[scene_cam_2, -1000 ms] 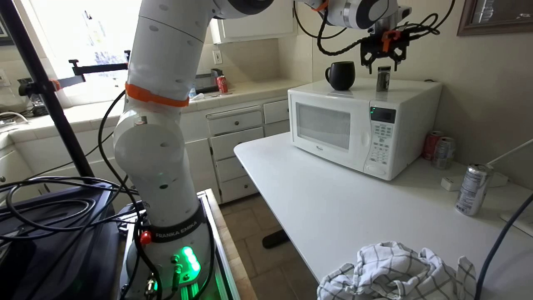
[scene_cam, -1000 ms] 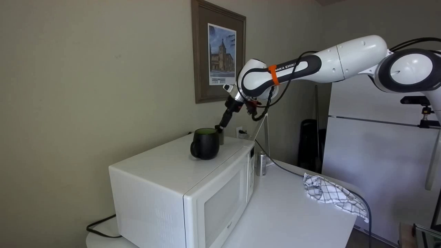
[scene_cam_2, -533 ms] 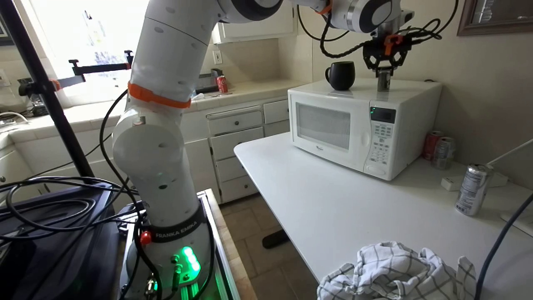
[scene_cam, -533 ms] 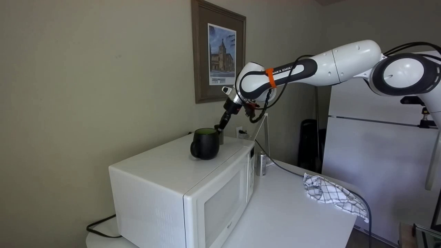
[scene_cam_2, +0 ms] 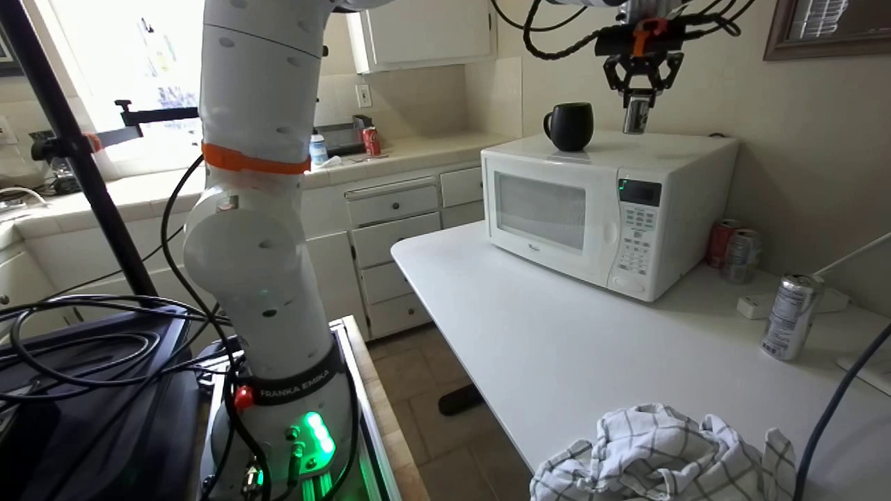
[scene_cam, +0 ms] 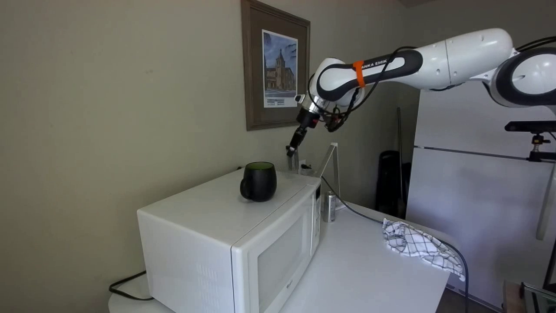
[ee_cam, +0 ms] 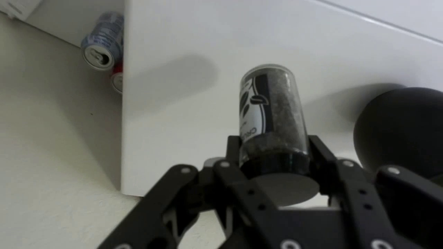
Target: Remove the container from on top of the microwave and put it on the table
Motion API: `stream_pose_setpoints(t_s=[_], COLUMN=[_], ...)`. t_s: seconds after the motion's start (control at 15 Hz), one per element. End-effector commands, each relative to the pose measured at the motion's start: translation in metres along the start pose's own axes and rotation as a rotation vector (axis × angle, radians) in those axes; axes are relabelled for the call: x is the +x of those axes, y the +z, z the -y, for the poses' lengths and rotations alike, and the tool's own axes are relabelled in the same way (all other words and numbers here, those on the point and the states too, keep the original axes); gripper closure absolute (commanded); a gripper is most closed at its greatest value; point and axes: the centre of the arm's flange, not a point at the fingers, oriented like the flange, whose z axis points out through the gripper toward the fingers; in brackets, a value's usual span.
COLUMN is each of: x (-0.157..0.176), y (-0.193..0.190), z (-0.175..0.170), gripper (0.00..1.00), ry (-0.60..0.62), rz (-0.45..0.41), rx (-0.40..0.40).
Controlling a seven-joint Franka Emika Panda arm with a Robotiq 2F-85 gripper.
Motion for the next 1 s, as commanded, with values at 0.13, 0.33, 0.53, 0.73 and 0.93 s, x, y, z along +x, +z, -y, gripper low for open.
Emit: stream_pose_setpoints(t_s=[0.13, 0.33, 0.53, 0.73, 0.93], x=[-0.105, -0.155, -0.206, -0.259, -0.312], y=[-0.070, -0.070, -0.056, -0.025, 0.015], z=[0.000, -0.008, -0.022, -0.032, -0.030], gripper=[0.76, 0.76, 0.76, 0.76, 0.76], ry=[0.274, 0.408, 0.530, 0.614, 0.705], rz=[0.024, 0.066, 0.097, 0.121, 0.039], rx=[-0.083, -0.169, -0.267, -0.380, -0.430])
